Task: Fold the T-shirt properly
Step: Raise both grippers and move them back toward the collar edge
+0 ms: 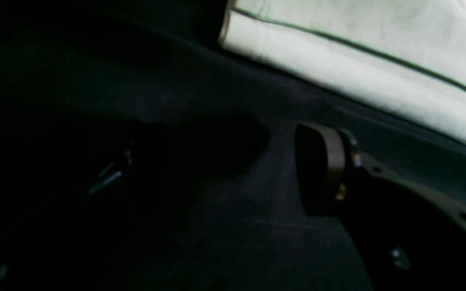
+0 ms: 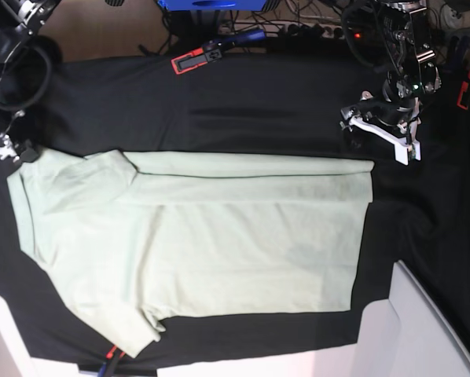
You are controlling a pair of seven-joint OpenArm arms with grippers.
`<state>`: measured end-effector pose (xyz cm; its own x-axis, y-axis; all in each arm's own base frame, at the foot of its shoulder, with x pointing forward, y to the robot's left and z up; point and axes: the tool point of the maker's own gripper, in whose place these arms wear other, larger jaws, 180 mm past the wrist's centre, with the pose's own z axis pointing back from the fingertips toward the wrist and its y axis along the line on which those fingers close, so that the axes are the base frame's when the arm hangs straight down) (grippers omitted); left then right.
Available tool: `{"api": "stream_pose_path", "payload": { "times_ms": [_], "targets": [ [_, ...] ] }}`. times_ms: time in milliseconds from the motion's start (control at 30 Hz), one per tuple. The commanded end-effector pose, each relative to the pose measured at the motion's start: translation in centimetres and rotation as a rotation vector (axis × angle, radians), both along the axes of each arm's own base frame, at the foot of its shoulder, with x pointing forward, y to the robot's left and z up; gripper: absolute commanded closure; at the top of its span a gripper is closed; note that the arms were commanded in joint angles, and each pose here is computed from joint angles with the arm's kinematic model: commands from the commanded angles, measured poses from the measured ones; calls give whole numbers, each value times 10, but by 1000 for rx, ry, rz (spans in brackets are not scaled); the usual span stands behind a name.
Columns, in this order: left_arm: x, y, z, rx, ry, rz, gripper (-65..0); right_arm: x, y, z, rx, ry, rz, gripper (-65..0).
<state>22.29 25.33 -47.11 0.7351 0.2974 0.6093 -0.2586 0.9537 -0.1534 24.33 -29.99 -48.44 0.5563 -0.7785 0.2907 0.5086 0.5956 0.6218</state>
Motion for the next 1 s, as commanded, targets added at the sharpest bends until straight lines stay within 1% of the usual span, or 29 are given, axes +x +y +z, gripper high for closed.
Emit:
{"api": "stream_pose_path", "payload": {
  "times_ms": [0,100,133,233,467,667,833,967],
  "targets": [
    [9,6,10,17,-38,-3,-464,13,-10,13,-25,-47,-3,-167],
    [8,6,10,19,-37,-4,-464,13,-8,12,-20,-46,-2,-157],
    [8,7,10,20,-37,-4,-464,13,-7,12,-19,-46,-2,-133],
    [8,7,10,21,-36,-5,-464,13,-7,12,-19,-47,-2,-1],
    [7,8,9,24,-33,-5,-464,15,-11,15,-27,-47,-4,-7],
    [6,8,9,24,-31,-5,-464,14,-29,22,-68,-45,0,-7],
    [6,8,8,24,-30,-5,-464,25,-23,25,-102,-31,89,-7],
    [5,8,8,24,-28,-5,-464,28,-22,25,-102,-32,91,-7]
  ]
}}
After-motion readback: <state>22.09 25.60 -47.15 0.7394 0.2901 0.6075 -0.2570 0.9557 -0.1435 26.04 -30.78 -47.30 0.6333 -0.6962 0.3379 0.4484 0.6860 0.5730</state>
